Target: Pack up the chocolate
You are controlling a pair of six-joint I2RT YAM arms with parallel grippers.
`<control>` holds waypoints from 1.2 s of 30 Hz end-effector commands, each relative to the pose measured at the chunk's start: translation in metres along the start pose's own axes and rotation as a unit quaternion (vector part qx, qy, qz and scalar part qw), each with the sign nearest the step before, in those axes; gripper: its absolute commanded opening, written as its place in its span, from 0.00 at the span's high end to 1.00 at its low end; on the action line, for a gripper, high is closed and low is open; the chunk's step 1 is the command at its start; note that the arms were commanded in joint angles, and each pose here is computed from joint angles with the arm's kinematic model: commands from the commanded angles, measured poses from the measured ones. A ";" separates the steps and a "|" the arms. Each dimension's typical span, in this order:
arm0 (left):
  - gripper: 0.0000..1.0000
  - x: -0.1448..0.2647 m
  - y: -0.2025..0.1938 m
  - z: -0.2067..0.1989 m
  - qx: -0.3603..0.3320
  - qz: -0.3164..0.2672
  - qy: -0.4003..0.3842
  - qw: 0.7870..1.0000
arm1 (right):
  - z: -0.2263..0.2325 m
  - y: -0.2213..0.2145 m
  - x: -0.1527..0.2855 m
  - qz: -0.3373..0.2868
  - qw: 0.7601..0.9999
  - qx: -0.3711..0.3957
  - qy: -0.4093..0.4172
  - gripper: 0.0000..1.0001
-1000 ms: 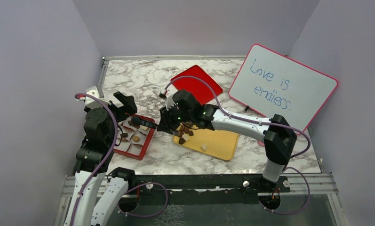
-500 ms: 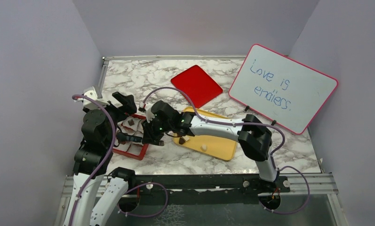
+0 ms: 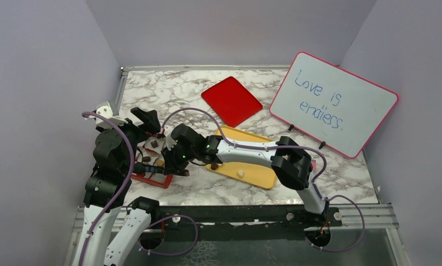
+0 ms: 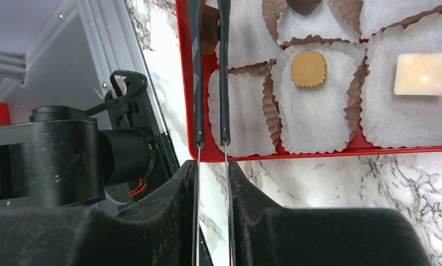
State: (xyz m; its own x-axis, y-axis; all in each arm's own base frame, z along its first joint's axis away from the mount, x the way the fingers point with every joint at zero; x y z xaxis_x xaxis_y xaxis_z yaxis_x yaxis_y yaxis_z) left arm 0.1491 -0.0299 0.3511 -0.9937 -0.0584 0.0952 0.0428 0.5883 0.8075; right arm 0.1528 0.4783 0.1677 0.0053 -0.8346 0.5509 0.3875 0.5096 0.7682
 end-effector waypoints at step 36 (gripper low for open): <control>0.01 0.010 0.005 0.000 -0.002 -0.024 -0.016 1.000 | -0.006 0.023 0.017 -0.015 0.993 0.075 -0.091 0.60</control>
State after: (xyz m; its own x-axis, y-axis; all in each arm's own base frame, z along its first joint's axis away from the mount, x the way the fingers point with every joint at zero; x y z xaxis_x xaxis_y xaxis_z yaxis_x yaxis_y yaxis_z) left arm 0.1406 -0.0278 0.3543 -0.9960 -0.0623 0.0641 0.0149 0.5907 0.8067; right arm 0.1649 0.4850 0.1741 -0.1084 -0.7898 0.6037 0.3073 0.5509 0.7759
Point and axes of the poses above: each gripper's point midway between its finger pads, its own x axis back along the fingers, its own z axis along the line the jaws close on, y = z × x, the point moved 9 cm from there along x, back along the fingers, and after that the axes turned 11 degrees about x, right-handed, at the moved point
